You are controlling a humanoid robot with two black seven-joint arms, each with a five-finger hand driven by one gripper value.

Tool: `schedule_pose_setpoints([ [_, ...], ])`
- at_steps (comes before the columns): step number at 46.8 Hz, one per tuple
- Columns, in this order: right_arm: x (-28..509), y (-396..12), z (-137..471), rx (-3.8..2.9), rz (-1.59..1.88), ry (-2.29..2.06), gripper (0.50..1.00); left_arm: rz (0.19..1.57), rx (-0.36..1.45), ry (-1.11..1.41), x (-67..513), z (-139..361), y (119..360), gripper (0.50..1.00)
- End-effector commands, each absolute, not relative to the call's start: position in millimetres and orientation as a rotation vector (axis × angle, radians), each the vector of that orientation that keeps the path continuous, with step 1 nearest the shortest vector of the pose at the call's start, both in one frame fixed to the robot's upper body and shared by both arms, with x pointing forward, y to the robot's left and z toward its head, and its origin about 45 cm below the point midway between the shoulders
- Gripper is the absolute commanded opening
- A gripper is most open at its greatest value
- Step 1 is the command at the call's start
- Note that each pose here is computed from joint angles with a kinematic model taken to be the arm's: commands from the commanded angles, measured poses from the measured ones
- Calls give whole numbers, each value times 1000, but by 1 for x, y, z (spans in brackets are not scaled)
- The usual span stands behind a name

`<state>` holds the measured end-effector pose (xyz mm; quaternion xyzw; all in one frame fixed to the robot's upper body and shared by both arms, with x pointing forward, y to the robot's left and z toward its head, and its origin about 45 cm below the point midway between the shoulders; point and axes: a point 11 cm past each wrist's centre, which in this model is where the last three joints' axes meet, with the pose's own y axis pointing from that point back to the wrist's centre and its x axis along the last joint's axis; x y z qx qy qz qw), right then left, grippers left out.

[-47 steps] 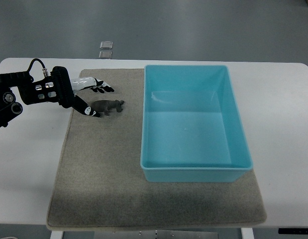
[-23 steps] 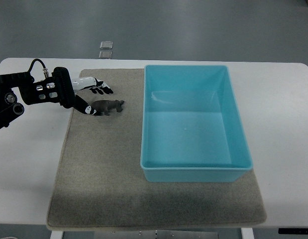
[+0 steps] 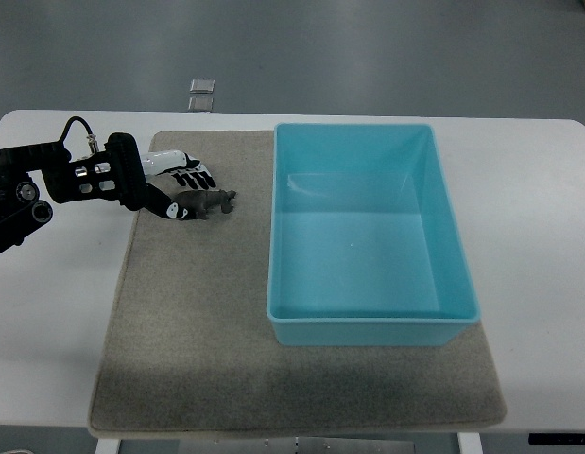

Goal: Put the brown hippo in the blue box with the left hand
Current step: 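Close the left hand fingers around the brown hippo and lift, then carry the hippo with the left hand over the blue box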

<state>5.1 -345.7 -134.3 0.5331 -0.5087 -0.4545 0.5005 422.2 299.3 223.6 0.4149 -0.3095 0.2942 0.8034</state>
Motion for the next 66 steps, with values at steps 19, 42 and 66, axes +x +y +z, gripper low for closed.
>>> schedule_pose_setpoints([
  [19,5,-346,-134,1289,-1098,-1230,936,632,910,-659,424,226,300,500],
  [42,5,-346,-134,1289,-1100,-1231,936,661,875,-739,446,284,298,500],
  [66,5,-346,-134,1290,-1099,-1229,936,538,683,-882,460,336,176,500],
])
